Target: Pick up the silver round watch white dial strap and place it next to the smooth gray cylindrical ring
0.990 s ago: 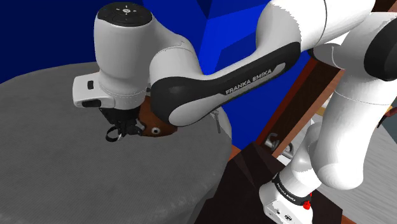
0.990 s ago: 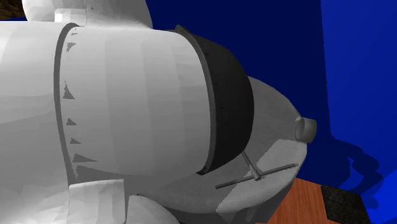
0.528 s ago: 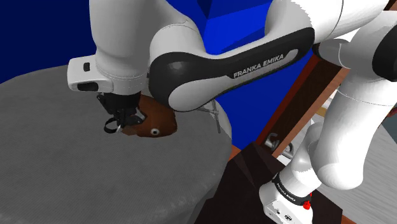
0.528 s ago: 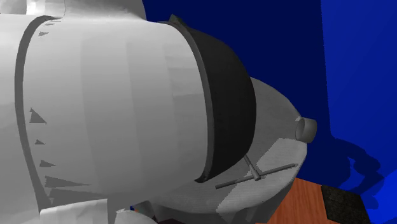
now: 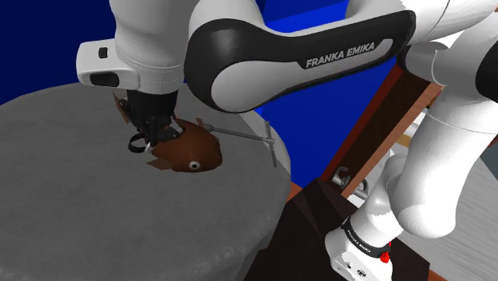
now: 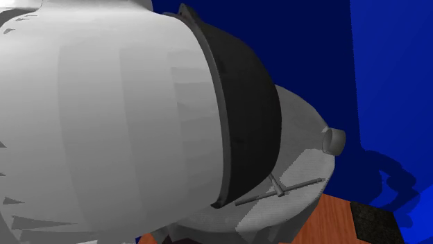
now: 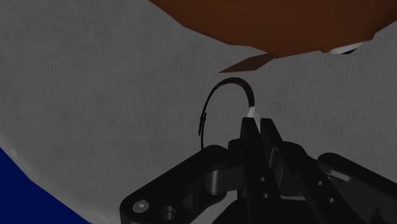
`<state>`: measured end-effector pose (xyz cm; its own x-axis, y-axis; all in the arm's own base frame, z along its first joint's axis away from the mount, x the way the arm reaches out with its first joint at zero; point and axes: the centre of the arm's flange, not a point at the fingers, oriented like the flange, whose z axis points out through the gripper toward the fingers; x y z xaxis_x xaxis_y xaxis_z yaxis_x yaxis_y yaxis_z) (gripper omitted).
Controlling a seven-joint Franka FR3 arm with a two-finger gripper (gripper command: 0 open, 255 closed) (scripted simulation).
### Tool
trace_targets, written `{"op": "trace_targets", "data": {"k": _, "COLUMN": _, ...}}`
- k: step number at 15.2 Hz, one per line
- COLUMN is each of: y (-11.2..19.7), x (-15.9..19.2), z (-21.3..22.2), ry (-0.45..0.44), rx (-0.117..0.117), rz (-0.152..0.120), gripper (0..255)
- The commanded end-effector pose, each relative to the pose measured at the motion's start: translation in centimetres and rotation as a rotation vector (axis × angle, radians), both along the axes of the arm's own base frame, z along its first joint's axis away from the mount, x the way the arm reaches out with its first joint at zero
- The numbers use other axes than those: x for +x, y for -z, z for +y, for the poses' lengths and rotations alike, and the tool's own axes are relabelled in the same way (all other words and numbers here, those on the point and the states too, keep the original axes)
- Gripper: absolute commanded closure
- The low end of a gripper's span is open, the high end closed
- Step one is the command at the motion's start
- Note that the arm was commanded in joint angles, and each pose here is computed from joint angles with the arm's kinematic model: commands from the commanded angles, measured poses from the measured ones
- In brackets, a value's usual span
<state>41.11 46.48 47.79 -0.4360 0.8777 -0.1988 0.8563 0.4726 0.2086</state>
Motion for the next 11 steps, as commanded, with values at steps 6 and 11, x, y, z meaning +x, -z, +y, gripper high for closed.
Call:
{"op": "trace_targets", "data": {"k": 6, "y": -3.4, "x": 0.0, "z": -0.1, "ry": 0.0, "rx": 0.0, "rz": 0.0, "gripper": 255}}
{"op": "trace_targets", "data": {"k": 11, "y": -3.4, "x": 1.6, "z": -6.5, "ry": 0.0, "rx": 0.0, "rz": 0.0, "gripper": 255}}
